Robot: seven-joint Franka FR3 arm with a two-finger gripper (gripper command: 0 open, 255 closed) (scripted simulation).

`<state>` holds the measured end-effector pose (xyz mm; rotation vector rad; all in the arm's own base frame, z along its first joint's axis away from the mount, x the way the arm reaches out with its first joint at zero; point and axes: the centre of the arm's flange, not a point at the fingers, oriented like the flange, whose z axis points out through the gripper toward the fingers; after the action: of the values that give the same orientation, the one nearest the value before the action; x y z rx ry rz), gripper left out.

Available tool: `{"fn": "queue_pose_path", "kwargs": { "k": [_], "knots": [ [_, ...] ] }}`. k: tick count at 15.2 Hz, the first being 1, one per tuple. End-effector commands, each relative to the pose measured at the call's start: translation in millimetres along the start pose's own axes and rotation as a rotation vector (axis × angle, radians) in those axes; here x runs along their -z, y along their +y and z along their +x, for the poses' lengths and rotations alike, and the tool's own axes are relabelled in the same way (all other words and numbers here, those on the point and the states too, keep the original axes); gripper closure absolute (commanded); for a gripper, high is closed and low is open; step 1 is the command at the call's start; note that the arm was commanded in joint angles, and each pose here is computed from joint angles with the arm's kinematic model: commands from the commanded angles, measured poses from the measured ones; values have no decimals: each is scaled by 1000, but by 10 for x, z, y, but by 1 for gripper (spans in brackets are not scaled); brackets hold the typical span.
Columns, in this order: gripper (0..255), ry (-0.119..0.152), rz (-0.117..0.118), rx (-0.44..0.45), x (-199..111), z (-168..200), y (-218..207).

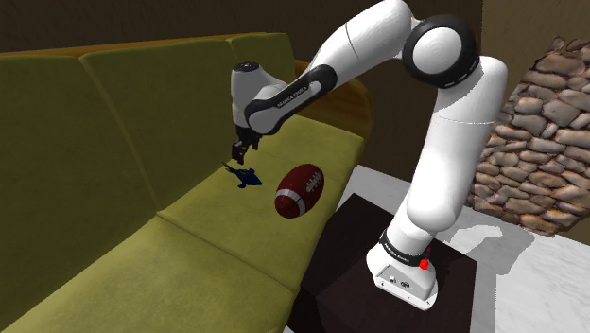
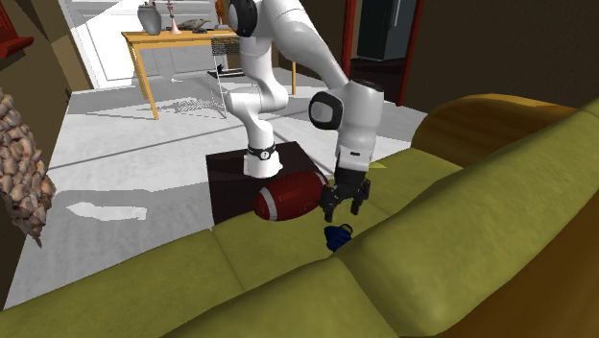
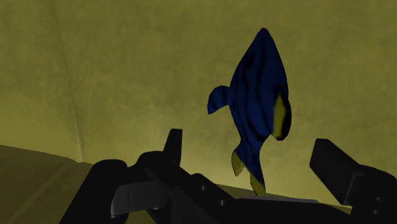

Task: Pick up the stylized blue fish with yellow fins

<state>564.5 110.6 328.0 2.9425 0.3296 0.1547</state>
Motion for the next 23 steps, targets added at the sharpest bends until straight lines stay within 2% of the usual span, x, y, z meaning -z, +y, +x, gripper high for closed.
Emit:
{"fn": "queue_pose_path", "kwargs": {
  "k": [1, 5, 14, 15, 23],
  "knots": [
    [0, 8, -7, 17, -199, 157, -96],
    [0, 20, -19, 46, -517, 444, -231],
    [0, 20, -19, 46, -908, 411, -305],
    [255, 20, -19, 46, -913, 409, -310],
    [255, 20, -19, 46, -909, 408, -312]
  ]
}}
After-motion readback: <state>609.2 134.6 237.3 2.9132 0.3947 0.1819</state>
